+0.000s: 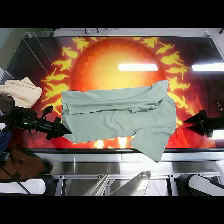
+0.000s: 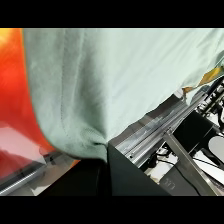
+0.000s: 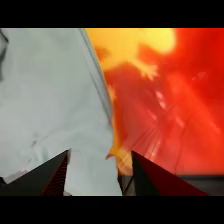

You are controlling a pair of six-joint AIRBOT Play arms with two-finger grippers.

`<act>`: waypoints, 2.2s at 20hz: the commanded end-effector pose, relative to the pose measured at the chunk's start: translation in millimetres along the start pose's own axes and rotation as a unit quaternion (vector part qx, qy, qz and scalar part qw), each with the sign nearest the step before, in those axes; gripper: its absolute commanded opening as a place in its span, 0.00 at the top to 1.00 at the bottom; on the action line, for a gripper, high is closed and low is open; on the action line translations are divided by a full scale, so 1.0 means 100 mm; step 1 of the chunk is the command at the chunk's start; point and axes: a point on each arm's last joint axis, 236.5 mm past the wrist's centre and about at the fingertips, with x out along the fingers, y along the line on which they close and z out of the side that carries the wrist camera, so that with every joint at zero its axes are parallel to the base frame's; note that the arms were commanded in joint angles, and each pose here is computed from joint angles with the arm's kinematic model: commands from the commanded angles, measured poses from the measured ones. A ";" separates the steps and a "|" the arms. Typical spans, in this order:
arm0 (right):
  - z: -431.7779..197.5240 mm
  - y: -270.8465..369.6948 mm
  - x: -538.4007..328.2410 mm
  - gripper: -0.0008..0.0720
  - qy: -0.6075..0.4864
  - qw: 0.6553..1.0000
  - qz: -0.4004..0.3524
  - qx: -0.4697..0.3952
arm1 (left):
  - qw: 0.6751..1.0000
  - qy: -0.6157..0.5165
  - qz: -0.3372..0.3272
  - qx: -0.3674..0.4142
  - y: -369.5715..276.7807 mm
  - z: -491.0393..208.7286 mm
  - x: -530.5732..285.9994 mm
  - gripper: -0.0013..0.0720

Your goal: Fold the shirts.

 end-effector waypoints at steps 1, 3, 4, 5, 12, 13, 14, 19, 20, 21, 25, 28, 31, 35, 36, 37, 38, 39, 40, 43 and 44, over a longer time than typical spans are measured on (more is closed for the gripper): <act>-0.29 -0.25 0.14 0.25 -0.015 0.998 -0.037 0.043 | 1.000 0.001 -0.003 0.003 -0.01 0.00 -0.01 0.96; -0.43 -0.30 0.35 0.26 -0.005 0.998 -0.046 0.038 | 1.000 0.001 -0.003 0.003 -0.02 0.00 -0.01 0.96; -0.47 -0.30 0.44 0.26 -0.001 0.998 -0.049 0.028 | 1.000 0.003 -0.004 0.002 -0.02 -0.01 -0.01 0.96; -0.51 -0.26 0.52 0.26 0.003 0.999 -0.045 0.016 | 1.000 0.005 -0.005 0.002 -0.02 -0.02 -0.01 0.96; -0.74 0.14 0.84 0.50 0.043 0.997 -0.019 -0.064 | 1.000 0.003 -0.004 0.003 -0.02 -0.01 -0.01 0.96; -0.79 0.27 0.85 0.62 0.050 0.996 0.008 -0.079 | 1.000 0.006 -0.006 0.003 -0.03 -0.02 -0.01 0.96; -0.84 0.42 0.83 0.72 0.058 0.993 0.042 -0.095 | 1.000 0.012 -0.009 0.005 -0.04 -0.05 -0.01 0.96; -1.11 0.88 0.48 0.96 0.077 0.977 0.139 -0.141 | 0.994 0.072 -0.076 0.019 -0.42 -0.43 -0.18 0.96; -1.11 0.92 0.37 0.96 0.064 0.976 0.147 -0.149 | 0.995 0.052 -0.073 0.030 -0.45 -0.44 -0.28 0.96; -1.06 0.94 0.24 0.96 0.037 0.975 0.153 -0.154 | 0.996 0.024 -0.072 0.038 -0.48 -0.42 -0.40 0.96; -0.52 0.91 -0.27 0.96 -0.126 0.971 0.165 -0.119 | 0.991 -0.114 -0.067 0.035 -0.43 -0.31 -0.95 0.96; -0.42 1.02 -0.39 0.96 -0.155 0.960 0.194 -0.130 | 0.983 -0.173 -0.061 0.023 -0.35 -0.31 -1.13 0.96; -0.37 1.14 -0.47 0.96 -0.173 0.951 0.219 -0.134 | 0.983 -0.175 -0.055 0.024 -0.34 -0.34 -1.10 0.96; -0.14 1.05 -0.46 0.96 -0.207 0.949 0.204 -0.121 | 0.985 -0.161 -0.044 0.040 -0.39 -0.18 -1.10 0.96; -0.07 1.03 -0.45 0.96 -0.216 0.947 0.205 -0.124 | 0.986 -0.152 -0.040 0.047 -0.41 -0.11 -1.09 0.96; 0.03 1.04 -0.44 0.96 -0.225 0.943 0.213 -0.124 | 0.988 -0.141 -0.036 0.053 -0.43 -0.02 -1.06 0.96; 0.12 1.06 -0.42 0.96 -0.234 0.939 0.222 -0.123 | 0.989 -0.134 -0.031 0.060 -0.45 0.08 -1.04 0.96; 0.20 1.09 -0.35 0.96 -0.239 0.935 0.230 -0.127 | 0.990 -0.129 -0.025 0.059 -0.46 0.20 -1.02 0.96; 0.26 1.13 -0.26 0.96 -0.237 0.933 0.238 -0.129 | 0.990 -0.122 -0.021 0.061 -0.48 0.30 -0.99 0.96; 0.43 1.19 0.22 0.96 -0.217 0.940 0.224 -0.140 | 0.993 -0.098 -0.014 0.059 -0.51 0.57 -0.93 0.96; 0.50 1.20 0.38 0.96 -0.207 0.944 0.212 -0.149 | 0.994 -0.094 -0.014 0.053 -0.50 0.67 -0.93 0.96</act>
